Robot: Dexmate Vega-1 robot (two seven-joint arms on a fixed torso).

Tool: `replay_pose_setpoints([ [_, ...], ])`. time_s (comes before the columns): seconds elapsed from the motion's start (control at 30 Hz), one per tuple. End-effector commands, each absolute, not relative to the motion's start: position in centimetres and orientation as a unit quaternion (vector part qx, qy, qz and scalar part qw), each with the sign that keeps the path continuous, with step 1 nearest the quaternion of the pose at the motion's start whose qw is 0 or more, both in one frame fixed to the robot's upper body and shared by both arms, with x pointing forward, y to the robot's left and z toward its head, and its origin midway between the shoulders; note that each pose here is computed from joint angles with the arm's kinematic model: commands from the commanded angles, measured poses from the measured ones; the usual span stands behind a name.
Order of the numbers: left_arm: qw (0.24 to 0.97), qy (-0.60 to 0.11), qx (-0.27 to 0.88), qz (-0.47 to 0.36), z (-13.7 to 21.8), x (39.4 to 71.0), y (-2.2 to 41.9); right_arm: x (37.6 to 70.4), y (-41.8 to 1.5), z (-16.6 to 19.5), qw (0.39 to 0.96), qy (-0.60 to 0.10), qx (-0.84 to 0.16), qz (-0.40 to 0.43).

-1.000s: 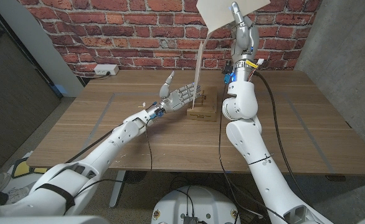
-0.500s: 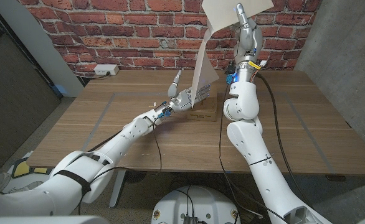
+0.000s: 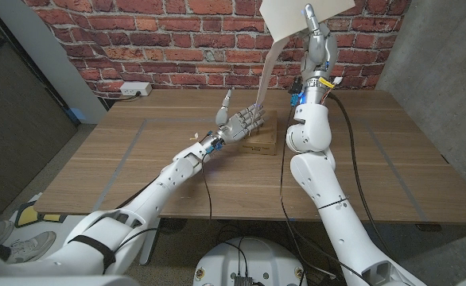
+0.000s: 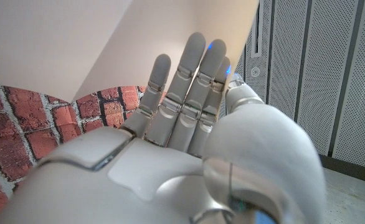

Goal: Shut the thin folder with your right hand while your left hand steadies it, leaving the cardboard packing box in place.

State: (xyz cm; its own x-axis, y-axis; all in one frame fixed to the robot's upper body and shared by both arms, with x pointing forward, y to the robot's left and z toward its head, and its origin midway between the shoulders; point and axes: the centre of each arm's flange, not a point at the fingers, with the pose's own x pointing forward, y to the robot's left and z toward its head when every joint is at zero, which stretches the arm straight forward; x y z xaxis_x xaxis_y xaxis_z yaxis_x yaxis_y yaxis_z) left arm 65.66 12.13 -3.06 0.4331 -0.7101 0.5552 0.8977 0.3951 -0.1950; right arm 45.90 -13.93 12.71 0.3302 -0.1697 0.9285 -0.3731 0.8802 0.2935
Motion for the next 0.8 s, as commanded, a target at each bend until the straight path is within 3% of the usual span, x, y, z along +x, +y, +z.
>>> replay_pose_setpoints([
  [0.03,0.828,-0.226,-0.303,-0.414,-3.5,65.1,12.5,46.4,-13.8,13.2,0.779,-0.577,0.236,0.068],
  [0.57,0.823,-0.16,-0.381,-0.391,-5.3,64.5,10.9,46.8,-13.2,14.1,0.773,-0.586,0.234,0.072],
  [0.8,0.823,-0.093,-0.355,-0.434,-5.9,64.8,10.3,47.0,-13.0,14.3,0.773,-0.585,0.233,0.074],
])
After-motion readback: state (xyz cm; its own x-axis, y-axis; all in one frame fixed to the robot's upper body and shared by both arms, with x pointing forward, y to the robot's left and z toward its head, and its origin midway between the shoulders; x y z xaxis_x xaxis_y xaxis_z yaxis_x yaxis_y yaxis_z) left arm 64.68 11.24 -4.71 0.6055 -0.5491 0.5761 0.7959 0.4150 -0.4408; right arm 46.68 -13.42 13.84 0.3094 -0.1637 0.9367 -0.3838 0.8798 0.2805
